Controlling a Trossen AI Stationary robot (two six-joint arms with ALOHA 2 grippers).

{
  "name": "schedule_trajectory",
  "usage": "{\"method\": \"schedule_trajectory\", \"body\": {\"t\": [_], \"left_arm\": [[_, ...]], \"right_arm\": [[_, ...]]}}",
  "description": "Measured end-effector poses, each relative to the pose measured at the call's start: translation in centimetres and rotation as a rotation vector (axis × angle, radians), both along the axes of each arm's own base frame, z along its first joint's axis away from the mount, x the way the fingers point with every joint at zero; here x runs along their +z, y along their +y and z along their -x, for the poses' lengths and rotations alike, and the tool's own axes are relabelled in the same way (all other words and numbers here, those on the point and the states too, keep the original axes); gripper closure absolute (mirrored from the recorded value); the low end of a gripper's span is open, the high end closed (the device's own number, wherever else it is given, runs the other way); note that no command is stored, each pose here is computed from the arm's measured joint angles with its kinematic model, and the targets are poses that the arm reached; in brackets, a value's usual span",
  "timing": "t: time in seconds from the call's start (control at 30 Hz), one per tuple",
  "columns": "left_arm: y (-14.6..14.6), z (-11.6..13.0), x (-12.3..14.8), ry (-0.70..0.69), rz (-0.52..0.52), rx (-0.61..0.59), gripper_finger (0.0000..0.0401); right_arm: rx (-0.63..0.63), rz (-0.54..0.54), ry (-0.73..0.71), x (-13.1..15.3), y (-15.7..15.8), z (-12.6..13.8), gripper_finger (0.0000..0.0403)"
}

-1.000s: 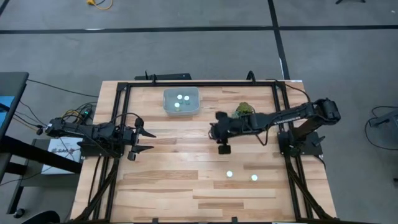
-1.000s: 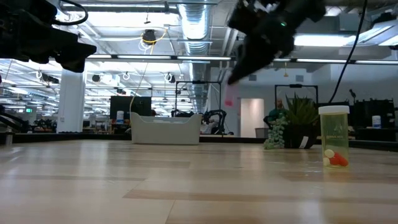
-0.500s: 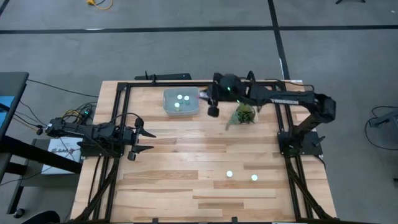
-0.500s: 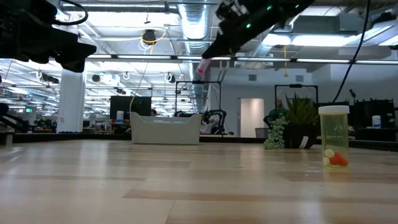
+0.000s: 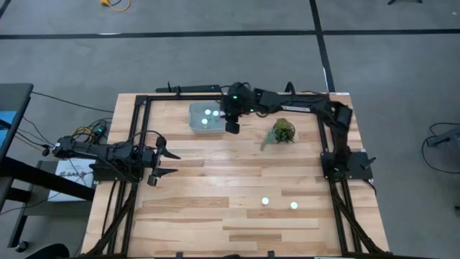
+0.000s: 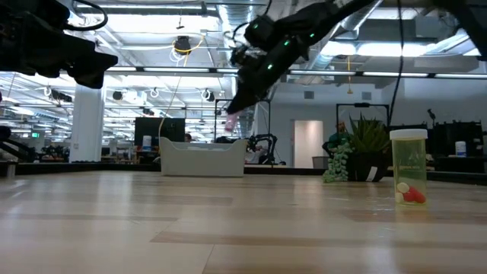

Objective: Pick and place pill bottles into a basket
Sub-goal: Put the pink pill bottle into the gray container

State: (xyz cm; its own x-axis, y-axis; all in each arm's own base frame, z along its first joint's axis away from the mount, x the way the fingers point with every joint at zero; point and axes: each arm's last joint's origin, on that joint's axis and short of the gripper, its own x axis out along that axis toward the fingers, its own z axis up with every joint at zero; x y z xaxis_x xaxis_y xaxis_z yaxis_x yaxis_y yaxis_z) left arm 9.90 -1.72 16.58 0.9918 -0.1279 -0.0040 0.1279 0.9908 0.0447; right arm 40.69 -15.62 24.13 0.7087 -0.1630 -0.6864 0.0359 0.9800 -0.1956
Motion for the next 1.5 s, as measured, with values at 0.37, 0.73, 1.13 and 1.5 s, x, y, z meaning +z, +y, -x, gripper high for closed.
{"method": "schedule_trajectory", "body": {"t": [0.37,0.73,1.13,1.5], "left_arm": [[0.0,0.0,0.0,0.000,0.000,0.000,0.0193],[0.0,0.0,0.0,0.000,0.000,0.001,0.0193],[0.0,0.0,0.0,-0.001,0.000,0.001,0.0193],[0.0,0.0,0.0,-0.001,0.000,0.001,0.0193]], "right_arm": [[-0.034,-0.097,0.116,-3.3,-1.2,-3.0,0.0292],[-0.129,-0.209,0.101,-3.5,-1.1,-3.5,0.0292],[-0.237,-0.187,0.136,-3.7,0.5,-3.8,0.0292],[-0.241,-0.199,0.138,-3.7,1.0,-4.0,0.0291]]}}
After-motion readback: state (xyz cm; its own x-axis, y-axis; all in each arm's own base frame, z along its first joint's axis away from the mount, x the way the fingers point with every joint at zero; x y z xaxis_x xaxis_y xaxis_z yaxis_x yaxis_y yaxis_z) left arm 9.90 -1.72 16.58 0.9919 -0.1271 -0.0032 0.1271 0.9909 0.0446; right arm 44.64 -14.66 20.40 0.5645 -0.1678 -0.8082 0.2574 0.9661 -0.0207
